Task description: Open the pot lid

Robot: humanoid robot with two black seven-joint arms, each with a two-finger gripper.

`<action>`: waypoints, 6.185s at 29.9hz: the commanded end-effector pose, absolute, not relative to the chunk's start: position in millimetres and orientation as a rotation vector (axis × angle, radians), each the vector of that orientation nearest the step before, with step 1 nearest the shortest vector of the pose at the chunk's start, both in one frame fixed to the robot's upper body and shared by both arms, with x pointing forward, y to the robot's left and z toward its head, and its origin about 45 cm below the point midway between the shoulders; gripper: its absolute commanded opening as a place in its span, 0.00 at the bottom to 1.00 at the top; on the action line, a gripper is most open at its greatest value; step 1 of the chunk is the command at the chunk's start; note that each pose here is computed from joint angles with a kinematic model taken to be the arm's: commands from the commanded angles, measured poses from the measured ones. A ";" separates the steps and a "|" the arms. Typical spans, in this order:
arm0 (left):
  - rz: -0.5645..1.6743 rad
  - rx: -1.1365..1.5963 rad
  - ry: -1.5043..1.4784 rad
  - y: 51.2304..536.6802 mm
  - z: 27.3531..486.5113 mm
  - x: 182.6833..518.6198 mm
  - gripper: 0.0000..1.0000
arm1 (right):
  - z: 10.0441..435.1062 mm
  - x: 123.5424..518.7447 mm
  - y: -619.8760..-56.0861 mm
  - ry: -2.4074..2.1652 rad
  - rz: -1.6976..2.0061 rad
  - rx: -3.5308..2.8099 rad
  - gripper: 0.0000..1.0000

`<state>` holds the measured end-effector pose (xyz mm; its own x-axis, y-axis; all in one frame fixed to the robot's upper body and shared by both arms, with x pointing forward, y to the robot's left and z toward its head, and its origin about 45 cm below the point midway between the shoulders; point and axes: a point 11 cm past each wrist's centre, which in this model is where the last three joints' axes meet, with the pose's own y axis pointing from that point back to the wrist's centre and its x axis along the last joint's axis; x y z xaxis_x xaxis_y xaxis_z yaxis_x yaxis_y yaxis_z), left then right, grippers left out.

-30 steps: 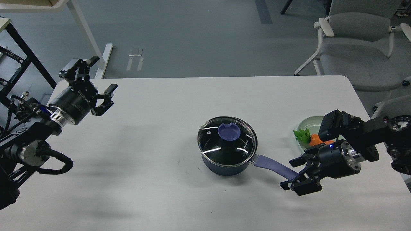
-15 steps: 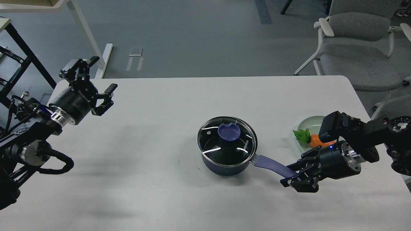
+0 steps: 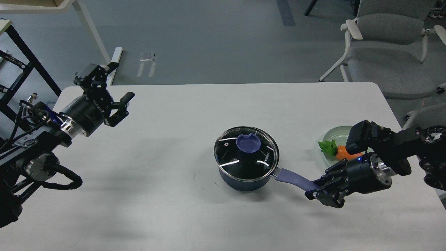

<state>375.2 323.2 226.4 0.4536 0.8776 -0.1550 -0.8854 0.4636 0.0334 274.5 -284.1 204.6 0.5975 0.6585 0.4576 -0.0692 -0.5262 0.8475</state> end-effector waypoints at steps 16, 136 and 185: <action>0.361 0.213 -0.874 164.2 301.4 354.2 0.99 | 204.1 275.3 -282.6 0.473 1.006 1.916 0.33; 0.135 1.081 -1.291 401.9 137.1 316.0 0.58 | 203.7 273.7 -289.0 0.451 0.985 1.920 0.34; 1.170 -0.026 0.327 339.7 252.4 422.5 0.99 | 215.3 275.0 -300.6 0.389 0.976 1.920 0.97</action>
<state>424.9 342.9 256.1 0.3321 0.9110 -0.2444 -0.9174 0.3722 0.1407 272.4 -295.5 206.9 0.6300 0.6279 0.4570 -0.0898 -0.5256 0.8460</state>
